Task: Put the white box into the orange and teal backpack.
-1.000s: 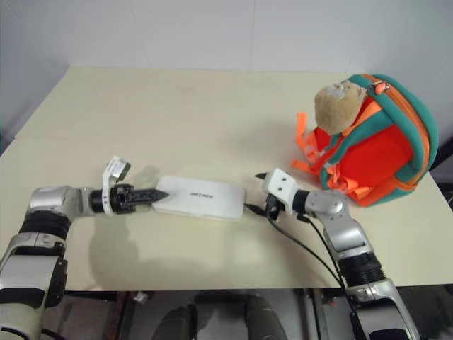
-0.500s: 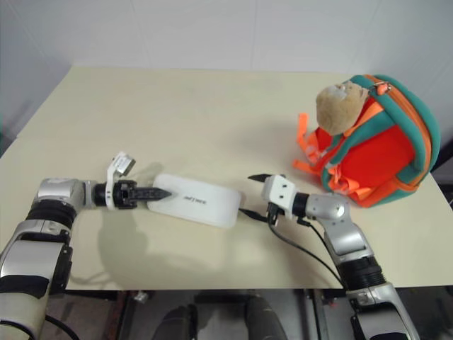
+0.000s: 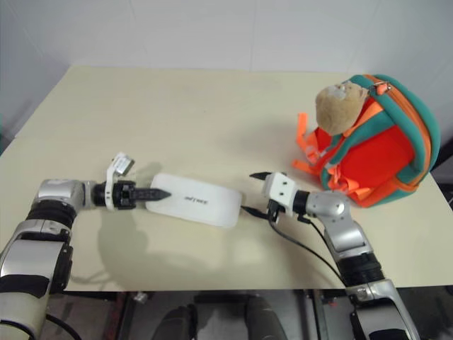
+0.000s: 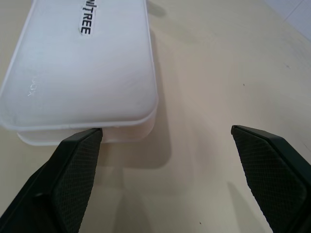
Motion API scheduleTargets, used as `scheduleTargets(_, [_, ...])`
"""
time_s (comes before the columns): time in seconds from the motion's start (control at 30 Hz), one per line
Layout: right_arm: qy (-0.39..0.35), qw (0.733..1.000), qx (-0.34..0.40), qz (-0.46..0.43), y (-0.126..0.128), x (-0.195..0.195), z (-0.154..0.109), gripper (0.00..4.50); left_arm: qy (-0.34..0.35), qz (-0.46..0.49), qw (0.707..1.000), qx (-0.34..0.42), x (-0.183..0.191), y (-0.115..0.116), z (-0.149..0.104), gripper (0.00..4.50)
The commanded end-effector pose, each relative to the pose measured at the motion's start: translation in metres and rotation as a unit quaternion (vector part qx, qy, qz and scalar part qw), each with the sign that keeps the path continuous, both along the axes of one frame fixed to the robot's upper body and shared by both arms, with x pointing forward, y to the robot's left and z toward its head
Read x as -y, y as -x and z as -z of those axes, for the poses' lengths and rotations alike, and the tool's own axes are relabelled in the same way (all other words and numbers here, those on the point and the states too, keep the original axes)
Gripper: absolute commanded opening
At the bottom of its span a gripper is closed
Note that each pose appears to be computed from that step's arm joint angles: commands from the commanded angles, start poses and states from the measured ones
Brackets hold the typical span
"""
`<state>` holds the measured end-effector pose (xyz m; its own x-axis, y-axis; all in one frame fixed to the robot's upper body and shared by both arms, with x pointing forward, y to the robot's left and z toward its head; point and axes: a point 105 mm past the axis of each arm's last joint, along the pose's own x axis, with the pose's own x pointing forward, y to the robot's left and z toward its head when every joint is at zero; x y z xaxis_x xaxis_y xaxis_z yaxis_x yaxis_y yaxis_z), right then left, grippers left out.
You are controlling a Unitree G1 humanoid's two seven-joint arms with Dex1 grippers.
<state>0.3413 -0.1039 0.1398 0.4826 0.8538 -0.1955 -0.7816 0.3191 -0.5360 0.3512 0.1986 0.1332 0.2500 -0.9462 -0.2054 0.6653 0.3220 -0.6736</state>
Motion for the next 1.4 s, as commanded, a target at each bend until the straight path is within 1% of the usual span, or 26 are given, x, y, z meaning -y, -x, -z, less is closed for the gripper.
scheduleTargets(0.03, [-0.017,0.999,0.032,-0.016,0.000,-0.008,-0.017,4.50,0.007,0.003,1.000,0.005,0.000,-0.001,-0.007,1.75])
scheduleTargets(0.13, [-0.018,0.999,0.034,-0.014,-0.001,-0.007,-0.019,4.50,0.026,-0.012,1.000,0.006,-0.001,-0.004,-0.013,1.60])
scheduleTargets(0.33, [-0.035,0.998,0.043,0.008,-0.006,-0.002,-0.026,4.50,0.114,-0.052,0.992,0.034,0.000,-0.012,-0.036,1.35])
scheduleTargets(0.43, [-0.046,0.997,0.050,0.023,-0.009,0.001,-0.030,4.50,0.135,-0.056,0.989,0.036,0.002,-0.011,-0.037,1.34])
scheduleTargets(0.6, [-0.082,0.992,0.065,0.074,-0.014,0.013,-0.042,4.50,0.180,-0.076,0.980,0.026,0.008,-0.007,-0.035,1.34])
scheduleTargets(0.7, [-0.092,0.989,0.068,0.095,-0.011,0.021,-0.044,4.50,0.209,-0.098,0.972,0.034,0.009,-0.007,-0.039,1.34])
scheduleTargets(0.87, [-0.123,0.979,0.074,0.144,-0.001,0.041,-0.050,4.50,0.269,-0.158,0.948,0.062,0.006,-0.006,-0.052,1.34])
scheduleTargets(1.0, [-0.151,0.967,0.077,0.190,0.012,0.059,-0.056,4.50,0.344,-0.185,0.917,0.079,0.000,0.004,-0.069,1.34])
scheduleTargets(1.03, [-0.160,0.962,0.078,0.208,0.018,0.066,-0.056,4.50,0.352,-0.189,0.913,0.084,0.002,0.008,-0.070,1.34])
scheduleTargets(1.1, [-0.173,0.953,0.078,0.237,0.028,0.076,-0.056,4.50,0.358,-0.195,0.909,0.088,0.007,0.015,-0.071,1.34])
scheduleTargets(1.23, [-0.226,0.921,0.087,0.306,0.044,0.096,-0.063,4.50,0.373,-0.222,0.897,0.087,0.008,0.023,-0.070,1.34])
scheduleTargets(1.3, [-0.242,0.908,0.094,0.330,0.048,0.102,-0.066,4.50,0.373,-0.231,0.895,0.083,0.009,0.025,-0.068,1.34])
scheduleTargets(1.4, [-0.262,0.888,0.109,0.363,0.047,0.112,-0.070,4.50,0.378,-0.242,0.890,0.080,0.009,0.026,-0.067,1.34])
